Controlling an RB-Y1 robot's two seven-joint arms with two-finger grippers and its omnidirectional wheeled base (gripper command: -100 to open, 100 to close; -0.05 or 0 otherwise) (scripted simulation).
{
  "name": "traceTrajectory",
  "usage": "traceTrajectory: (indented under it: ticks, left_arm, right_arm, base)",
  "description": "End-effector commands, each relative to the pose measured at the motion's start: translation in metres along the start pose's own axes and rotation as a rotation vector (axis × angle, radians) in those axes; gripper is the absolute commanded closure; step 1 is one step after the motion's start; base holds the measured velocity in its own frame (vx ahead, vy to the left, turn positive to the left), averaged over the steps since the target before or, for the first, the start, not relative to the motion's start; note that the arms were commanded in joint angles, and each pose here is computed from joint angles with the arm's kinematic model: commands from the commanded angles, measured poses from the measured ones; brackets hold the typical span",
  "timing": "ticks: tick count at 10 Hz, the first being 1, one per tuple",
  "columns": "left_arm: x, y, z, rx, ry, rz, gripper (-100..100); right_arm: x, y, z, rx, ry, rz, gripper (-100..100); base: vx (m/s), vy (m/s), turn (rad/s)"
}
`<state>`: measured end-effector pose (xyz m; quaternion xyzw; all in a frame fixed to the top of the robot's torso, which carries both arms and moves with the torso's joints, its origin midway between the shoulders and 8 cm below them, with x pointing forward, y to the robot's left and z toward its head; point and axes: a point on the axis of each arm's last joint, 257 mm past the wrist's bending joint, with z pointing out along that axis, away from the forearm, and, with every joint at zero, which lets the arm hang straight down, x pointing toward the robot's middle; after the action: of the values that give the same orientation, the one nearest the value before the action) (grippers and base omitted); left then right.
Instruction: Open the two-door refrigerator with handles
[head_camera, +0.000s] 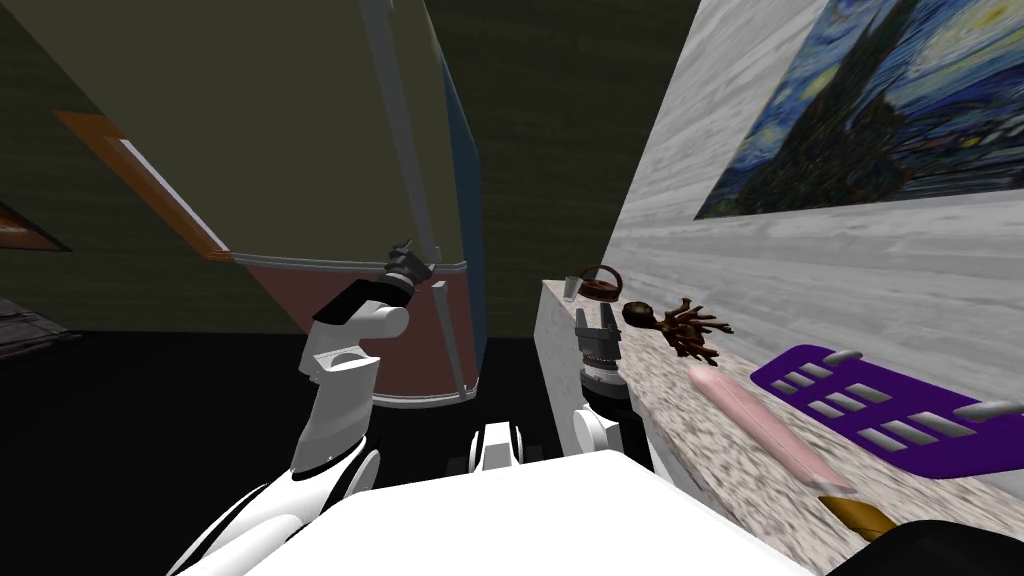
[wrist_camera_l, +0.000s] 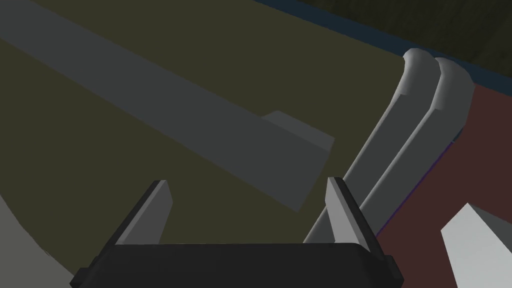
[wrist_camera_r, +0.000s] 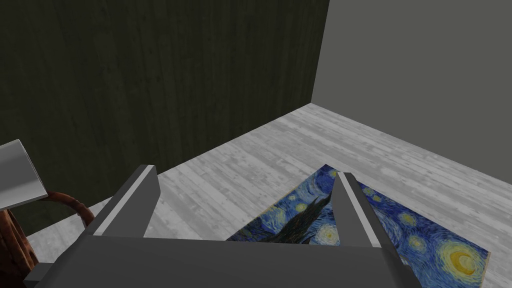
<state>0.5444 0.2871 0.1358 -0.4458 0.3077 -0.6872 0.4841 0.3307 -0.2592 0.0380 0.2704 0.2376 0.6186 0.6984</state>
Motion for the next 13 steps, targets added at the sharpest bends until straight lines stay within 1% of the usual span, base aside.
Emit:
traceTrajectory:
  ticks: [1, 2, 3, 4, 5, 6, 7, 8, 9, 10, 12, 13]
  left_arm:
    - [-0.014, -0.006, 0.015, -0.025, -0.042, -0.062, -100]
    - [-0.012, -0.005, 0.017, -0.035, -0.041, -0.064, -100]
    - [-0.018, -0.008, 0.023, -0.047, -0.061, -0.095, -100]
    - [-0.017, -0.008, 0.024, -0.049, -0.061, -0.095, -100]
    - [-0.023, -0.009, 0.029, -0.065, -0.081, -0.127, -100]
    - [-0.022, -0.01, 0.03, -0.063, -0.08, -0.127, -100]
    - [-0.028, -0.011, 0.035, -0.078, -0.099, -0.16, -100]
    - [-0.028, -0.011, 0.035, -0.078, -0.099, -0.16, -100]
    - [-0.034, -0.01, 0.039, -0.094, -0.12, -0.193, -100]
    - [-0.033, -0.011, 0.039, -0.092, -0.118, -0.194, -100]
    - [-0.043, -0.008, 0.046, -0.125, -0.155, -0.261, -100]
    - [-0.042, -0.01, 0.047, -0.122, -0.152, -0.262, -100]
  right_arm:
    - [0.0, 0.0, 0.0, 0.0, 0.0, 0.0, 0]
    - [0.0, 0.0, 0.0, 0.0, 0.0, 0.0, 0]
    - [0.0, 0.0, 0.0, 0.0, 0.0, 0.0, 0]
    - [0.0, 0.0, 0.0, 0.0, 0.0, 0.0, 0]
    - [0.0, 0.0, 0.0, 0.0, 0.0, 0.0, 0]
    - [0.0, 0.0, 0.0, 0.0, 0.0, 0.0, 0]
    - [0.0, 0.0, 0.0, 0.0, 0.0, 0.0, 0]
    - [0.0, 0.0, 0.0, 0.0, 0.0, 0.0, 0]
    - [0.0, 0.0, 0.0, 0.0, 0.0, 0.0, 0]
    - [0.0, 0.0, 0.0, 0.0, 0.0, 0.0, 0]
    - [0.0, 0.0, 0.0, 0.0, 0.0, 0.0, 0]
    - [0.0, 0.0, 0.0, 0.0, 0.0, 0.0, 0]
  base:
    - [-0.008, -0.113, 0.096]
    - [-0.004, -0.08, 0.058]
    - [-0.007, -0.061, 0.063]
    - [-0.005, -0.045, 0.041]
    - [-0.01, -0.054, 0.062]
    - [-0.006, -0.045, 0.042]
    - [-0.006, -0.049, 0.069]
    - [0.0, -0.045, 0.035]
    - [-0.007, -0.055, 0.049]
    - [-0.001, -0.043, 0.042]
    - [-0.004, -0.054, 0.083]
    - [-0.002, -0.046, 0.038]
